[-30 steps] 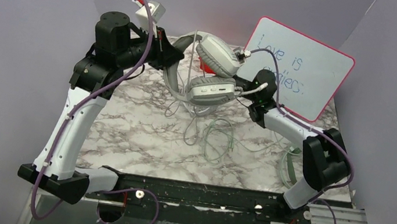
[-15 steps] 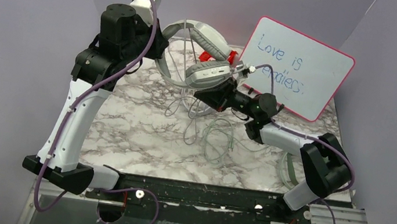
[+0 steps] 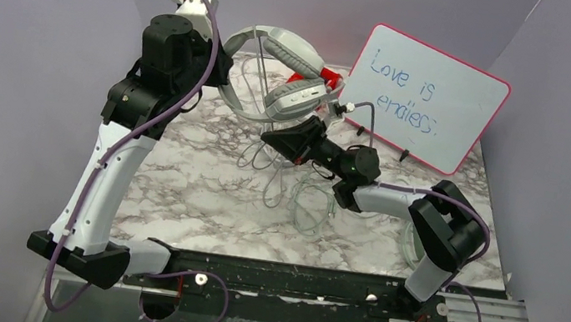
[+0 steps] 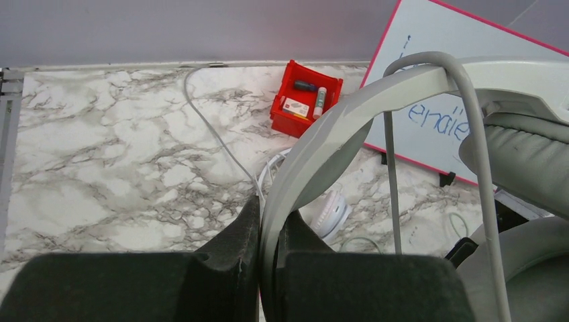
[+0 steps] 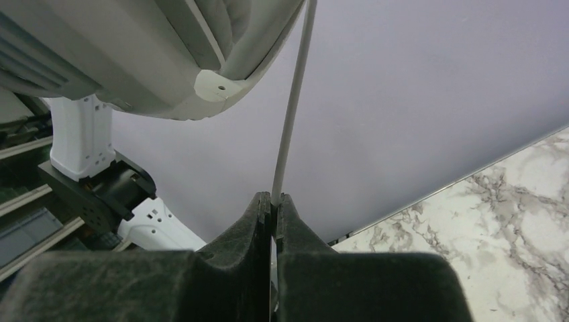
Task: Wrap the headphones
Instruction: Wrap the headphones cable around the headphones.
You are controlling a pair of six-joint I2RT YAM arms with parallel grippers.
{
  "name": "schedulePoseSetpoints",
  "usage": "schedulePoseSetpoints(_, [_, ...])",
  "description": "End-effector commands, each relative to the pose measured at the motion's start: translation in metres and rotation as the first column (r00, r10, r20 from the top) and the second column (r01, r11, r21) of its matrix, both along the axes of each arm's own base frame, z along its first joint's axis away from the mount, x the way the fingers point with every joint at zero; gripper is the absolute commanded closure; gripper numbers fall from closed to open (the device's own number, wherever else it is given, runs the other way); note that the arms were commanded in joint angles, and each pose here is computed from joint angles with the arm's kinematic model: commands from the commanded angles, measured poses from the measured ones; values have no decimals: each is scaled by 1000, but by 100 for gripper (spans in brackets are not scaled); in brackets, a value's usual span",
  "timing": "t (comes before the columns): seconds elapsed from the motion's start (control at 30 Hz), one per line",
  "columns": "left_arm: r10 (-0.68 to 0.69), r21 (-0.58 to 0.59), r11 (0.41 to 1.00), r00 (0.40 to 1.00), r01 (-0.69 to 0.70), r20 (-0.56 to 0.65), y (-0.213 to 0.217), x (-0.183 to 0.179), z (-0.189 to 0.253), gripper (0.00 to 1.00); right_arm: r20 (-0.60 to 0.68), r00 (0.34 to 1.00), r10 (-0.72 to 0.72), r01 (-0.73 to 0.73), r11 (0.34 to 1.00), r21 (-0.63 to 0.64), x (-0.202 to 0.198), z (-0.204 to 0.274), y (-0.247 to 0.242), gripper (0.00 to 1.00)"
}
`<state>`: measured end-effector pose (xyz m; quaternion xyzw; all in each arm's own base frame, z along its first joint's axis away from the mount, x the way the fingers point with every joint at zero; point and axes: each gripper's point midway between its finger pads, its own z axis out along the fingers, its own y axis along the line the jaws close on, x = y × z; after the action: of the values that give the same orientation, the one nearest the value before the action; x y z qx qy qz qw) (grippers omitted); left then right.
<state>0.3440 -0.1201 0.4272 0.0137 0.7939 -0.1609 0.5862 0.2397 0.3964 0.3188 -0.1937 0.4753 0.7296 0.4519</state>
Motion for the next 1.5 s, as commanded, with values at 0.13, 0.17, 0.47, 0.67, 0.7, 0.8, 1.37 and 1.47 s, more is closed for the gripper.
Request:
schedulePoseSetpoints(0.13, [132,-208,977,871,-34,474,19,-4,130,100,-17,999,-28,28,999,16,-12,-5,5,94])
schedulePoseSetpoints(0.17, [118,-200,980,856,-17,504,18,-7,136,100,-12,999,-35,36,999,17,-11,-3,5,94])
schedulePoseSetpoints(0.47, [151,-167,985,656,-39,739,38,-42,202,100,19,999,-49,47,996,80,-17,40,-5,92])
schedulePoseSetpoints(0.67, [162,-264,959,562,104,811,30,-62,227,100,-18,998,-54,56,988,146,-6,62,0,91])
schedulePoseSetpoints(0.7, [163,-269,956,549,118,820,29,-65,230,100,-22,999,-46,49,984,169,-5,68,0,91])
schedulePoseSetpoints(0.8, [187,-290,949,515,127,837,32,-68,238,100,-46,999,-15,25,976,216,-1,82,7,89])
schedulePoseSetpoints(1.37, [213,-283,950,396,129,893,33,-66,280,100,-3,999,41,-38,954,298,-8,117,28,88])
schedulePoseSetpoints(1.47, [216,-282,951,386,124,897,34,-67,285,100,23,998,59,-63,952,301,-15,117,32,87])
